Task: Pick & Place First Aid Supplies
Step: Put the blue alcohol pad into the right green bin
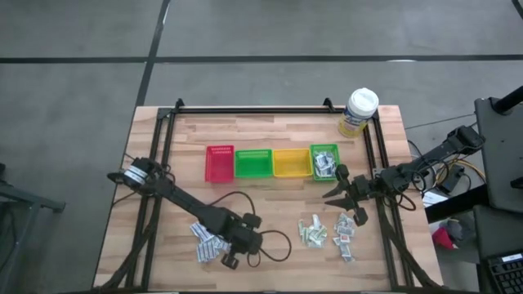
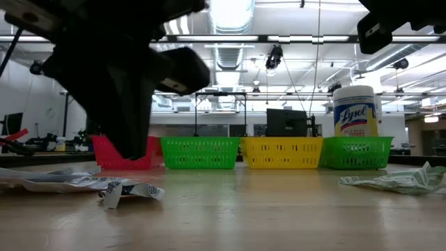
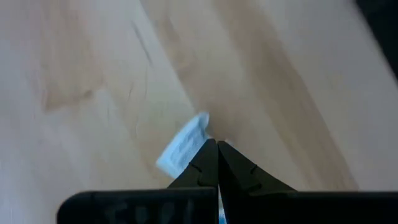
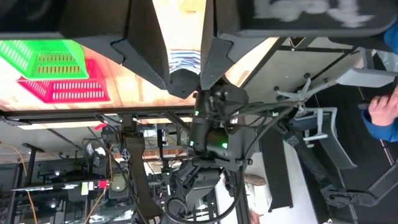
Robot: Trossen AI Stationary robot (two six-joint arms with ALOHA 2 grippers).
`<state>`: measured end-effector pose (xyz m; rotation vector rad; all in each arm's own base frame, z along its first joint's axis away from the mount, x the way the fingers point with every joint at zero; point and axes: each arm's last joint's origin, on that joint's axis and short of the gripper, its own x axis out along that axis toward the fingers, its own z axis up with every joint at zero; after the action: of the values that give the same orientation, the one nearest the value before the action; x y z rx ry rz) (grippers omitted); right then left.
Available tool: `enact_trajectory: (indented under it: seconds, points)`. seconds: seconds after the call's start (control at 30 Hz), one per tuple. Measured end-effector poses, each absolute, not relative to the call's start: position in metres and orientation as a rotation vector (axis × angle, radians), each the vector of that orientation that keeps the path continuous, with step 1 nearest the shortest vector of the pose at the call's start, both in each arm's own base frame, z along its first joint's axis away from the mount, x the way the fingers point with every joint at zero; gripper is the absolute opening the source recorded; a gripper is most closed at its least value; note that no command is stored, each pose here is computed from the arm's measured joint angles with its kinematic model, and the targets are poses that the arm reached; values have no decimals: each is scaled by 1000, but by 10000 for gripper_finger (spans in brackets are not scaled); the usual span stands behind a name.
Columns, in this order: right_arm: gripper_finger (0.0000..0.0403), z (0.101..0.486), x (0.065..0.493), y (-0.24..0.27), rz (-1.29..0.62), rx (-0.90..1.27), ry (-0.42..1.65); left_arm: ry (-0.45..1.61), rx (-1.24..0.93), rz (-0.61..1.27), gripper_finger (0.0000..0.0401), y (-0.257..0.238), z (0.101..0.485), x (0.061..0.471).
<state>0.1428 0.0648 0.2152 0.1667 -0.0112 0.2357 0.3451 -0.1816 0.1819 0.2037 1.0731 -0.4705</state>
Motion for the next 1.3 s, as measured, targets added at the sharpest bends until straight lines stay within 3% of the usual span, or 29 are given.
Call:
enact_trajectory:
  seconds: [0.5,0.93,1.3]
  points:
    - [83,215,143,65,235,166,-11,1065,57,-393,7,-183,184,348]
    - [86,215,143,65,235,166,-11,1069,-130,-294,140,-184,186,350]
    - [94,215,143,65,236,163,-11,1115,-474,-86,151,-184,186,351]
